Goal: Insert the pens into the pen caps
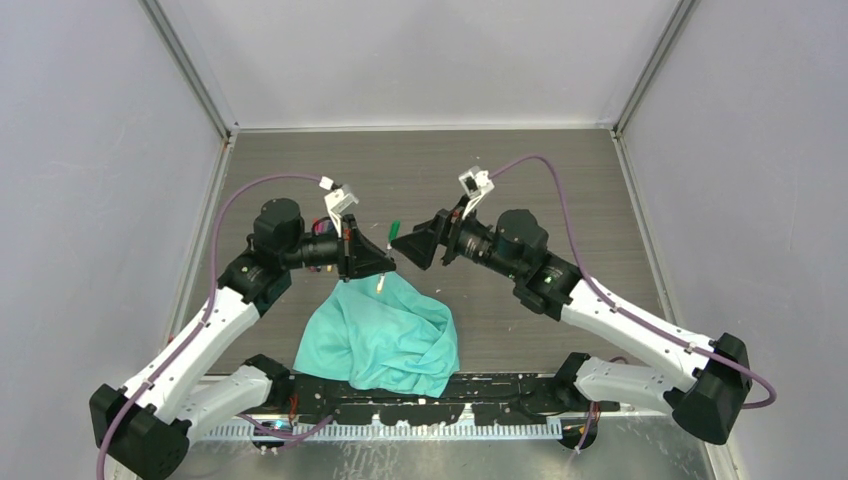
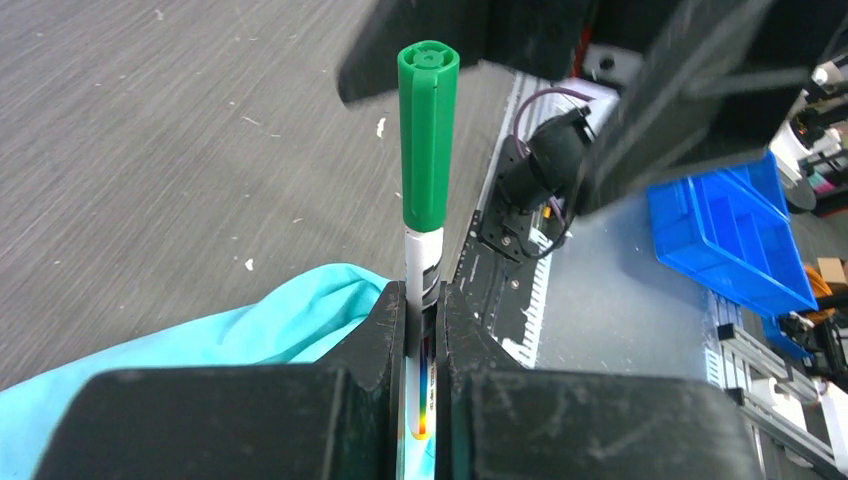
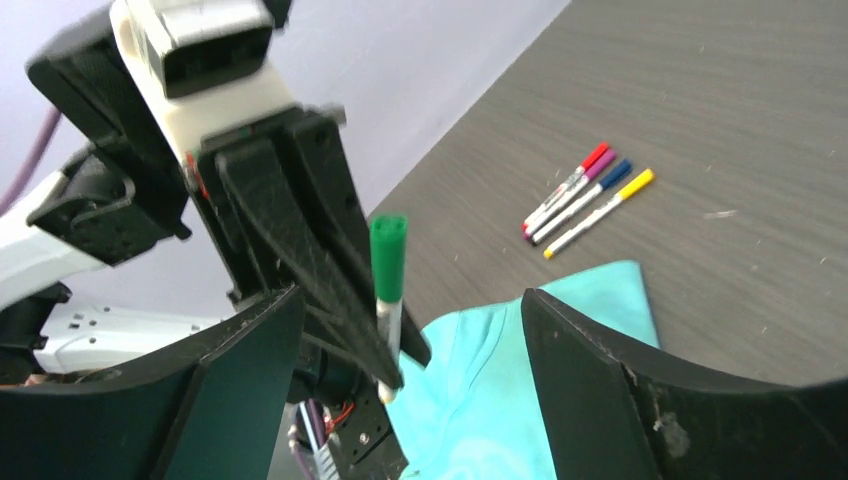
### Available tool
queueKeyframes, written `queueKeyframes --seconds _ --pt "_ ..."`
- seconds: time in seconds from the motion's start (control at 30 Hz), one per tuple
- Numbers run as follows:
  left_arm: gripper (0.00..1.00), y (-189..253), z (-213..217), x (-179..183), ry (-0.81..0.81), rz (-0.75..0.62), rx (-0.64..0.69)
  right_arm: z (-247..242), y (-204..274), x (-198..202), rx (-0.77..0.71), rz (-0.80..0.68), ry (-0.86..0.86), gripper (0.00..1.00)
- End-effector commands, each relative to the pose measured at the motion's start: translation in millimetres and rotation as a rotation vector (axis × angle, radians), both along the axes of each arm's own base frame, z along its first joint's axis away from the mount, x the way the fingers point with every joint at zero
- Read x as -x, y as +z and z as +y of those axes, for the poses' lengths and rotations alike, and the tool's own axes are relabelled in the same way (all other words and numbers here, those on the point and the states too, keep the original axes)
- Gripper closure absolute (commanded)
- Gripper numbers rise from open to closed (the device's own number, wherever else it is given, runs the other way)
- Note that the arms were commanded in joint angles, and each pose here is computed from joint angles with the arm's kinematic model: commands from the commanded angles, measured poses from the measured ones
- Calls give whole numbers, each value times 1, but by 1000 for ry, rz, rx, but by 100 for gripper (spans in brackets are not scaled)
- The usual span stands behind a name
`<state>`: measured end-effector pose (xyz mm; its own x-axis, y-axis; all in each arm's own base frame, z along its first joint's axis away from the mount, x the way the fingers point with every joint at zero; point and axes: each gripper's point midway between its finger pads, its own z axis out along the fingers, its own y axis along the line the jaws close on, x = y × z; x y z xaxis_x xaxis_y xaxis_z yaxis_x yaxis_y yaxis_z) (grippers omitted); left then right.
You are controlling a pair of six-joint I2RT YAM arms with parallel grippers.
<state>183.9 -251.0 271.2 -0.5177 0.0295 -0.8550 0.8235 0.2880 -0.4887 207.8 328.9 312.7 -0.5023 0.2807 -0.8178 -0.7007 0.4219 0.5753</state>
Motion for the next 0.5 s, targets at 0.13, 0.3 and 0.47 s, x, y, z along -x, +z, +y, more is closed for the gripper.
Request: queueKeyframes --seconds 0.13,0.3,0.47 --pt "100 29 -10 22 -138 -124 65 -1 58 8 -38 -147 116 19" --pt "100 30 -10 26 -157 -128 70 5 61 7 -36 -151 137 35" --pt "100 30 -11 29 -169 -129 71 11 60 9 -37 -147 172 52"
